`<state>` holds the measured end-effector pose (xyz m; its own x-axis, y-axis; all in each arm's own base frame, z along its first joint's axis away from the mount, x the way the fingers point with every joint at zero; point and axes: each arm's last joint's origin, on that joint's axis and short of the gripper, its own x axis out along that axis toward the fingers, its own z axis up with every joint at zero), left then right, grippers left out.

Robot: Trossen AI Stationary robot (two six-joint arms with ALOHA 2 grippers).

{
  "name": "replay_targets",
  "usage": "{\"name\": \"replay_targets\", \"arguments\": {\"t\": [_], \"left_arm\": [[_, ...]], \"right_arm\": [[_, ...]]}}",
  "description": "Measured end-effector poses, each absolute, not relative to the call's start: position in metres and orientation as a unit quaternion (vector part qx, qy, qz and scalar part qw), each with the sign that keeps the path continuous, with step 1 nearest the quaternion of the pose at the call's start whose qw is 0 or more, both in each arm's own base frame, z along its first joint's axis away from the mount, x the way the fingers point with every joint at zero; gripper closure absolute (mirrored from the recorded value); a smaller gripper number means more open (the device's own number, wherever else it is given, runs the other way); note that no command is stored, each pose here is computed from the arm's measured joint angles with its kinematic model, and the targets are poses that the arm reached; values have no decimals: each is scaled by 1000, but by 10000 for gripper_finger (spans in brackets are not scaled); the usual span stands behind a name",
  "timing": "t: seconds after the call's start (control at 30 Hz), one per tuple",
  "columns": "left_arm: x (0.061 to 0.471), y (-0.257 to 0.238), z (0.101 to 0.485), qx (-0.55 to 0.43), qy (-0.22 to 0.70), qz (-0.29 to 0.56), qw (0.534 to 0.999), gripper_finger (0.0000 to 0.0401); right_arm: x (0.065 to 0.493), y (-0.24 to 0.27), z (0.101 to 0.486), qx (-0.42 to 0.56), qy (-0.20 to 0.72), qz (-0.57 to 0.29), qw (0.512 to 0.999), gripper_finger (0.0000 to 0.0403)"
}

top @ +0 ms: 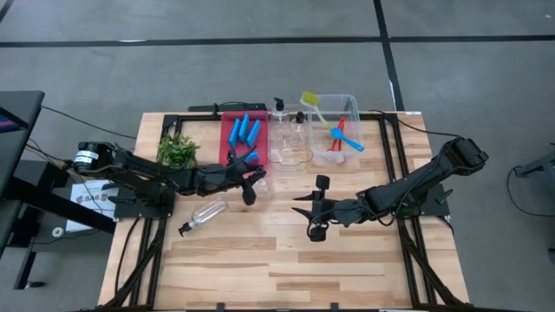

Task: Pick & Place Kitchen Sink Supplies
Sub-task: Put the spray bottle into the transparent bin

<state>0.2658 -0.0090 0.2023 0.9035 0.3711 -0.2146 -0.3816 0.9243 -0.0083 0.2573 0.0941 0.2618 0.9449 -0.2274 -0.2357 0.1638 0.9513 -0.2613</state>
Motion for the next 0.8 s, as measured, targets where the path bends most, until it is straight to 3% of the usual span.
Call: {"name": "replay_targets", "arguments": {"t": [0.53, 0.8], "left_arm": [[239, -36, 252, -51, 1, 129, 990, 295], [231, -31, 271, -8, -57, 138, 989, 295]], "right_arm": [[257, 94, 262, -121, 134, -100, 979, 290], [255, 100, 262, -129, 131, -89, 979, 290]]}}
